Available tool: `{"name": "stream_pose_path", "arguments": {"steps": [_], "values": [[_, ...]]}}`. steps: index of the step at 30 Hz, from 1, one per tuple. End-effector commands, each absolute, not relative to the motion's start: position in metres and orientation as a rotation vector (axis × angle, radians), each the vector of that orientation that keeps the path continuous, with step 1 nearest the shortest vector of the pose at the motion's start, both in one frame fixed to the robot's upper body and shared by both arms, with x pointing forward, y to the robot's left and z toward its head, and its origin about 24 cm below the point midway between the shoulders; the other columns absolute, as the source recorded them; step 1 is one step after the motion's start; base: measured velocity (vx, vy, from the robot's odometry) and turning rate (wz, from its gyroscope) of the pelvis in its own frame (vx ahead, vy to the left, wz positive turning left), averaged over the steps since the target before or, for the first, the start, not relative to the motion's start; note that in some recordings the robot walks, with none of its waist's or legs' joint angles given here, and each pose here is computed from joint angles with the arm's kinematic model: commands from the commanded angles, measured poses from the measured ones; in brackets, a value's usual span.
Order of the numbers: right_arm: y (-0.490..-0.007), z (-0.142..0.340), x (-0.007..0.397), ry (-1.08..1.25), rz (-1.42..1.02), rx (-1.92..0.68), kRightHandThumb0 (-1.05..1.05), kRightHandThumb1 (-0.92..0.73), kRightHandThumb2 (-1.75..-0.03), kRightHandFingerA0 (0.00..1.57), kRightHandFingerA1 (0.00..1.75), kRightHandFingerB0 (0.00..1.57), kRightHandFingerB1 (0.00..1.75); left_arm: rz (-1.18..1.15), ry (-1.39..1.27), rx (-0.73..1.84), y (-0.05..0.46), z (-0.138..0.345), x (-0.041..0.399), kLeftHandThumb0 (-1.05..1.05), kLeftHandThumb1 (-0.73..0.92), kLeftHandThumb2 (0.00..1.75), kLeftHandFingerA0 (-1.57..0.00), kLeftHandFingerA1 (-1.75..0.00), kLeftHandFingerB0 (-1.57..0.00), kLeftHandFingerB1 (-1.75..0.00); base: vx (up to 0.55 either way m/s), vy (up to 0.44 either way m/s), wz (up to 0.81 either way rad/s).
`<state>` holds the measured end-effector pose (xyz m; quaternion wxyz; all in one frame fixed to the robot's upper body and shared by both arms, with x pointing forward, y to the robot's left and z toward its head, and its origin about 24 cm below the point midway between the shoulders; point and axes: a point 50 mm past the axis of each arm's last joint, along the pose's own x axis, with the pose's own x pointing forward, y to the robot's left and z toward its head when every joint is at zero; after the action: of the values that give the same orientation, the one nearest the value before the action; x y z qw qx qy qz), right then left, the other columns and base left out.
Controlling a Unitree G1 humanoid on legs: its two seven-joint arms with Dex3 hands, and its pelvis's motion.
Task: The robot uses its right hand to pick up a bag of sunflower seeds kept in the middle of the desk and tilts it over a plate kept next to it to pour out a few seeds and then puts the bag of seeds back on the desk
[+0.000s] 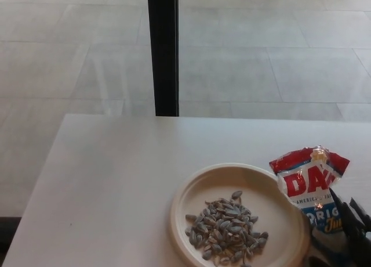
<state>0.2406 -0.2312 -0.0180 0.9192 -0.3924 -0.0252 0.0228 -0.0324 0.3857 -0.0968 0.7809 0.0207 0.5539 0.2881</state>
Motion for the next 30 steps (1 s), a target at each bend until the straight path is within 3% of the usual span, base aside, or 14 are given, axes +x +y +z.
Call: {"name": "stream_pose_path", "arguments": {"steps": [1,3,6,7,11,12,13,15,16,17,18,19,20,30], "values": [[-0.246,-0.023,0.229,0.014,0.041,-0.859,-0.99,-0.70,-0.62,0.00,0.00,0.00,0.00,0.657,1.183,0.034,0.387,-0.096,-0.034,-0.93,0.88,0.67,-0.33,-0.52,-0.25,-0.34,0.00,0.000,0.00],[-0.250,-0.020,0.229,0.010,0.036,-0.866,-1.04,-0.69,-0.69,0.00,0.00,0.00,0.00,0.646,1.183,0.040,0.387,-0.096,-0.033,-0.90,0.69,1.10,-0.27,-0.58,-0.17,-0.46,0.00,0.000,0.00],[-0.251,-0.019,0.229,0.007,0.031,-0.863,-1.03,-0.68,-0.70,0.00,0.00,0.00,0.00,0.637,1.182,0.045,0.387,-0.096,-0.033,-0.93,0.91,0.68,-0.30,-0.51,-0.23,-0.34,0.00,0.000,0.00],[-0.253,-0.018,0.228,0.005,0.025,-0.855,-1.02,-0.76,-0.64,0.00,0.00,0.00,0.00,0.634,1.181,0.054,0.387,-0.096,-0.033,-0.90,0.70,1.11,-0.28,-0.58,-0.17,-0.46,0.00,0.000,0.00],[-0.261,-0.010,0.224,0.019,-0.036,-0.810,-1.02,-0.66,-0.86,0.00,0.00,0.00,0.00,0.632,1.194,0.076,0.387,-0.096,-0.034,-0.94,0.72,1.13,-0.30,-0.59,-0.17,-0.45,0.00,0.000,0.00],[-0.261,-0.010,0.224,0.020,-0.036,-0.810,-1.02,-0.66,-0.86,0.00,0.00,0.00,0.00,0.632,1.194,0.076,0.387,-0.096,-0.034,-0.94,0.72,1.13,-0.30,-0.59,-0.17,-0.45,0.00,0.000,0.00],[-0.267,-0.005,0.223,-0.004,-0.110,-0.761,-1.05,-0.77,-0.63,0.00,0.00,0.00,0.00,0.633,1.193,0.072,0.387,-0.096,-0.034,-0.95,0.91,0.68,-0.32,-0.53,-0.24,-0.35,0.00,0.000,0.00],[-0.268,-0.003,0.224,0.005,-0.142,-0.729,-1.05,-0.79,-0.64,0.00,0.00,0.00,0.00,0.641,1.190,0.067,0.388,-0.095,-0.034,-0.92,0.70,1.11,-0.31,-0.59,-0.18,-0.46,0.00,0.000,0.00],[-0.273,0.002,0.221,0.012,-0.198,-0.687,-1.04,-0.82,-0.65,0.00,0.00,0.00,0.00,0.655,1.188,0.047,0.388,-0.095,-0.035,-0.95,0.89,0.67,-0.34,-0.53,-0.25,-0.35,0.00,0.000,0.00],[-0.273,0.003,0.221,0.014,-0.198,-0.686,-1.04,-0.82,-0.65,0.00,0.00,0.00,0.00,0.655,1.188,0.047,0.388,-0.095,-0.035,-0.95,0.89,0.67,-0.34,-0.53,-0.25,-0.35,0.00,0.000,0.00],[-0.277,0.006,0.217,-0.001,-0.253,-0.637,-1.01,-0.69,-0.88,0.00,0.00,0.00,0.00,0.657,1.186,0.043,0.388,-0.095,-0.036,-0.97,0.71,1.12,-0.33,-0.60,-0.19,-0.44,0.00,0.000,0.00],[-0.281,0.008,0.214,-0.004,-0.280,-0.624,-1.03,-0.83,-0.64,0.00,0.00,0.00,0.00,0.656,1.189,0.044,0.388,-0.095,-0.035,-0.95,0.71,1.12,-0.33,-0.60,-0.19,-0.44,0.00,0.000,0.00],[-0.283,0.010,0.213,-0.012,-0.296,-0.591,-1.03,-0.81,-0.64,0.00,0.00,0.00,0.00,0.657,1.188,0.042,0.388,-0.095,-0.035,-0.93,0.89,0.67,-0.33,-0.53,-0.27,-0.35,0.00,0.000,0.00],[-0.331,0.046,0.198,-0.101,-0.556,-0.370,-1.05,-0.80,-0.70,0.00,0.00,0.00,0.06,0.671,1.185,0.031,0.387,-0.095,-0.037,-0.93,0.88,0.67,-0.34,-0.55,-0.27,-0.36,0.00,0.000,0.00]]}}
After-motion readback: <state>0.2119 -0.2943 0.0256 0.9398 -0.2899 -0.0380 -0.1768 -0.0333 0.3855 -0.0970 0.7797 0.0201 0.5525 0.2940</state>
